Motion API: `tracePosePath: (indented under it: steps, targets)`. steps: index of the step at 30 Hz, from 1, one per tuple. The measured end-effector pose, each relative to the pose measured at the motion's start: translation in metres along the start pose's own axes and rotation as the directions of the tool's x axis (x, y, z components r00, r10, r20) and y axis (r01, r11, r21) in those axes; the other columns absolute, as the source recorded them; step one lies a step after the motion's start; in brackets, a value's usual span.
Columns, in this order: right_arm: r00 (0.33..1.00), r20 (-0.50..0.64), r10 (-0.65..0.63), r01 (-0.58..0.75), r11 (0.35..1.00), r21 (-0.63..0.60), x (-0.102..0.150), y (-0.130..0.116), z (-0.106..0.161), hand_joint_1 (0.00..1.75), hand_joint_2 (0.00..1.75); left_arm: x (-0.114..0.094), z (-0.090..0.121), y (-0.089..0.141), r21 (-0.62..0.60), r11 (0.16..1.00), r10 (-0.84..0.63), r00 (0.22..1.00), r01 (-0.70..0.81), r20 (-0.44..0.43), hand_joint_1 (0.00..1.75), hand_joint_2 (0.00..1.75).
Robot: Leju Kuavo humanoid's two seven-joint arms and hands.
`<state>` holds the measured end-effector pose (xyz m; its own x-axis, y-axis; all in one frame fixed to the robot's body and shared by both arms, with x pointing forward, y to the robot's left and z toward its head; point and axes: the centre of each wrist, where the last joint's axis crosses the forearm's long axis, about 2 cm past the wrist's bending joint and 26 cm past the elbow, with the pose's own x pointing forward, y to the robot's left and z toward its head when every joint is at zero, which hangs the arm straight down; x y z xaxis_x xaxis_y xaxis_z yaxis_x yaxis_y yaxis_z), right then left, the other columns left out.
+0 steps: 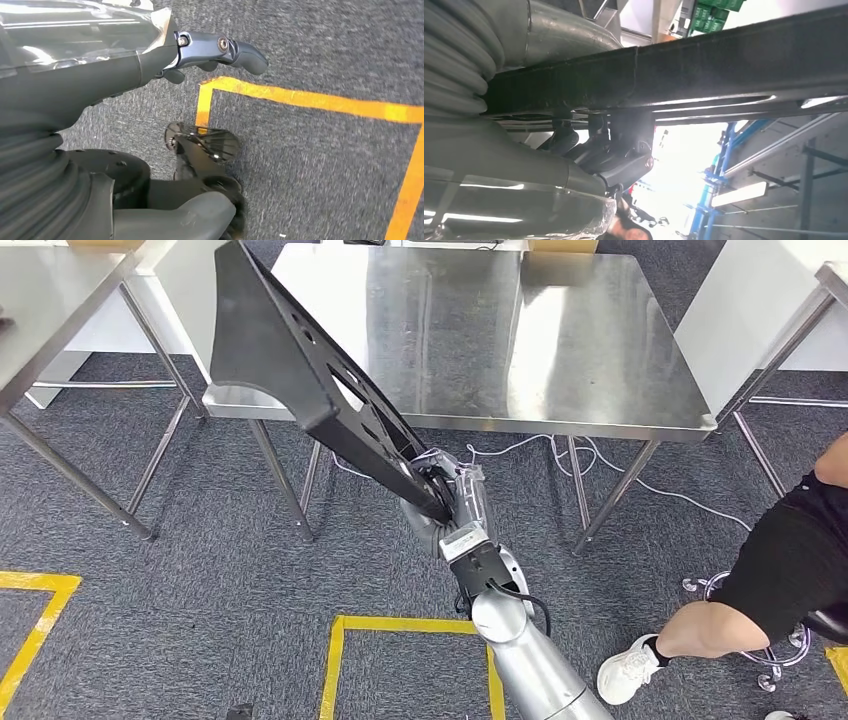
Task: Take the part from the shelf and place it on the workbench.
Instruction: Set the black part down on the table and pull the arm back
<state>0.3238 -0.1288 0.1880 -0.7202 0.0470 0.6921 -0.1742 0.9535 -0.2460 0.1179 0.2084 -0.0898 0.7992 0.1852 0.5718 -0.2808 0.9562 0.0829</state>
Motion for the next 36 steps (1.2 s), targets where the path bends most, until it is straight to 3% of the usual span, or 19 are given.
tracePosePath:
  steps: [36]
  targets:
    - [1.0, -0.019, 0.008, -0.008, 1.0, -0.001, -0.0035, 0.0002, 0.0049, 1.75, 1.75, -0.004, 0.0, 0.0051, 0.002, 1.0, -0.002, 1.0, 0.002, 0.002, 0.0, 1.75]
